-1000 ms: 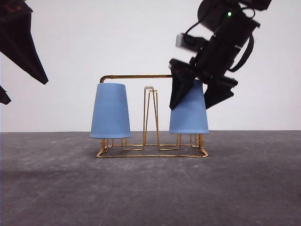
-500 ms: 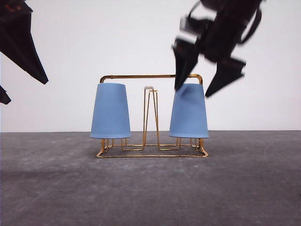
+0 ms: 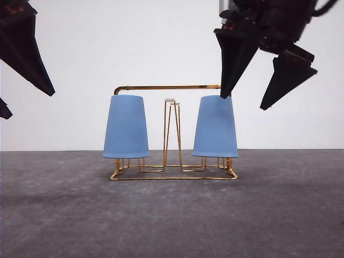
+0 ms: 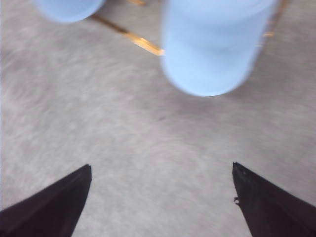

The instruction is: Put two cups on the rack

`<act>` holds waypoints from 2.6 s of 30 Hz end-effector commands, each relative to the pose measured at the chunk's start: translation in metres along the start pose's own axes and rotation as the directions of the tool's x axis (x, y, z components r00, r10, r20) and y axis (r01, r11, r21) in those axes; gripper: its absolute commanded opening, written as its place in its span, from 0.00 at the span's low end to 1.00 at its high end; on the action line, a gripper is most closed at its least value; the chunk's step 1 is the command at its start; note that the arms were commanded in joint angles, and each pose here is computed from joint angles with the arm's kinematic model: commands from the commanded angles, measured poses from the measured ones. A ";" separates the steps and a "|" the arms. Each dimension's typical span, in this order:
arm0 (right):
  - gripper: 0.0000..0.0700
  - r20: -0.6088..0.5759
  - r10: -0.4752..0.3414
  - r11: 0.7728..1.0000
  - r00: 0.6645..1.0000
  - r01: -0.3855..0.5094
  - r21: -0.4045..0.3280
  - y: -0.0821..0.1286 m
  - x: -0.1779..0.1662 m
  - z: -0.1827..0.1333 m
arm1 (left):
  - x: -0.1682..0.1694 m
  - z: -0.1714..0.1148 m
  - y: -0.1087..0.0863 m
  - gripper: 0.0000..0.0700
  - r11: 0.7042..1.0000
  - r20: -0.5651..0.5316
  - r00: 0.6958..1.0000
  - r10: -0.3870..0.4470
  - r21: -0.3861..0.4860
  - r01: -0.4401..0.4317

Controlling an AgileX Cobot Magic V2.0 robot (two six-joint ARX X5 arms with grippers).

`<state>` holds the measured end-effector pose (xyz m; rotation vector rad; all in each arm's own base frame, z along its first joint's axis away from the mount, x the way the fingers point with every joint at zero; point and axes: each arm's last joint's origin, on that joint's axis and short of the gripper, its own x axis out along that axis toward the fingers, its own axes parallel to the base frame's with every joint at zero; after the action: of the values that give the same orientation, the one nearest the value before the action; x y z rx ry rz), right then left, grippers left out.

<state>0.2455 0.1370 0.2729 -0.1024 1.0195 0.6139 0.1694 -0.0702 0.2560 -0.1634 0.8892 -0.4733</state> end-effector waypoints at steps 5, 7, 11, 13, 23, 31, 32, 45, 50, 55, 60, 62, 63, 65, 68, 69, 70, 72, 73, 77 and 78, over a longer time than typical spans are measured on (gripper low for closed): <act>0.82 0.168 0.032 0.999 0.985 -0.037 0.025 0.004 0.007 -0.046 | 0.000 0.002 -0.001 0.65 1.000 0.000 1.000 -0.007 0.007 0.007; 0.81 0.238 0.040 0.997 0.970 -0.054 0.051 0.004 0.005 -0.061 | 0.000 0.001 -0.001 0.65 1.000 -0.002 1.000 -0.007 0.006 0.007; 0.80 0.348 0.047 0.994 0.936 -0.077 0.072 0.002 -0.003 -0.088 | 0.000 0.001 -0.001 0.65 1.000 -0.002 1.000 -0.007 0.006 0.007; 0.80 0.378 0.047 0.994 0.925 -0.080 0.071 0.001 -0.008 -0.100 | 0.000 0.001 -0.001 0.65 1.000 -0.003 1.000 -0.007 0.007 0.007; 0.34 0.491 -0.047 0.997 0.870 0.007 0.083 0.001 -0.031 -0.117 | 0.000 0.001 -0.001 0.12 0.995 -0.003 1.000 -0.008 0.095 0.008; 0.02 0.492 -0.037 0.998 0.870 0.010 0.058 0.001 -0.031 -0.117 | 0.000 0.002 -0.002 0.02 0.850 0.003 1.000 -0.011 0.527 0.008; 0.02 0.495 -0.039 0.998 0.868 0.012 0.059 0.001 -0.031 -0.117 | 0.000 0.002 -0.002 0.02 0.850 0.002 1.000 -0.010 0.526 0.008; 0.02 0.505 -0.039 0.998 0.862 0.012 0.057 0.001 -0.032 -0.117 | 0.000 0.002 -0.002 0.02 0.850 0.004 1.000 -0.011 0.526 0.007; 0.02 0.506 -0.039 0.998 0.862 0.011 0.057 0.001 -0.032 -0.117 | -0.006 -0.002 -0.001 0.02 0.846 0.046 0.999 -0.013 0.533 -0.013; 0.02 0.506 -0.039 0.998 0.862 0.012 0.057 0.001 -0.032 -0.117 | -0.016 -0.029 0.016 0.02 0.889 0.258 0.966 0.001 0.442 -0.119; 0.02 0.506 -0.039 0.998 0.862 0.012 0.057 0.001 -0.032 -0.117 | -0.020 -0.065 0.035 0.02 0.910 0.557 0.824 0.103 0.282 -0.304; 0.02 0.506 -0.039 0.998 0.862 0.012 0.057 0.001 -0.032 -0.117 | -0.022 -0.077 0.041 0.02 0.905 0.647 0.744 0.164 0.202 -0.375; 0.02 0.506 -0.039 0.998 0.862 0.012 0.057 0.001 -0.032 -0.117 | -0.022 -0.083 0.044 0.02 0.900 0.680 0.708 0.191 0.166 -0.403; 0.02 0.506 -0.039 0.998 0.862 0.012 0.057 0.001 -0.032 -0.117 | -0.021 -0.094 0.049 0.02 0.889 0.721 0.647 0.247 0.098 -0.448; 0.02 0.506 -0.039 0.998 0.862 0.012 0.057 0.001 -0.032 -0.117 | -0.017 -0.106 0.055 0.02 0.878 0.745 0.596 0.299 0.029 -0.477; 0.02 0.506 -0.039 0.998 0.862 0.012 0.057 0.001 -0.032 -0.117 | -0.015 -0.109 0.057 0.02 0.880 0.748 0.587 0.309 0.010 -0.476; 0.02 0.506 -0.039 0.998 0.862 0.011 0.057 0.001 -0.032 -0.117 | -0.012 -0.112 0.059 0.02 0.884 0.750 0.582 0.313 -0.006 -0.468; 0.02 0.506 -0.039 0.998 0.862 0.012 0.057 0.001 -0.032 -0.117 | -0.007 -0.117 0.062 0.02 0.892 0.748 0.580 0.324 -0.039 -0.450; 0.02 0.506 -0.039 0.998 0.862 0.012 0.057 0.001 -0.032 -0.117 | -0.004 -0.118 0.064 0.02 0.896 0.741 0.583 0.333 -0.055 -0.441; 0.02 0.508 -0.039 0.998 0.861 0.012 0.057 0.002 -0.033 -0.116 | 0.001 -0.124 0.068 0.02 0.897 0.698 0.619 0.358 -0.075 -0.435; 0.02 0.508 -0.039 0.998 0.861 0.011 0.057 0.002 -0.033 -0.116 | 0.002 -0.125 0.069 0.02 0.896 0.688 0.628 0.365 -0.075 -0.438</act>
<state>0.1428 0.0814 0.2352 0.1007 0.5330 0.5408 0.0955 -0.0029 0.1582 -0.0150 0.1227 0.0005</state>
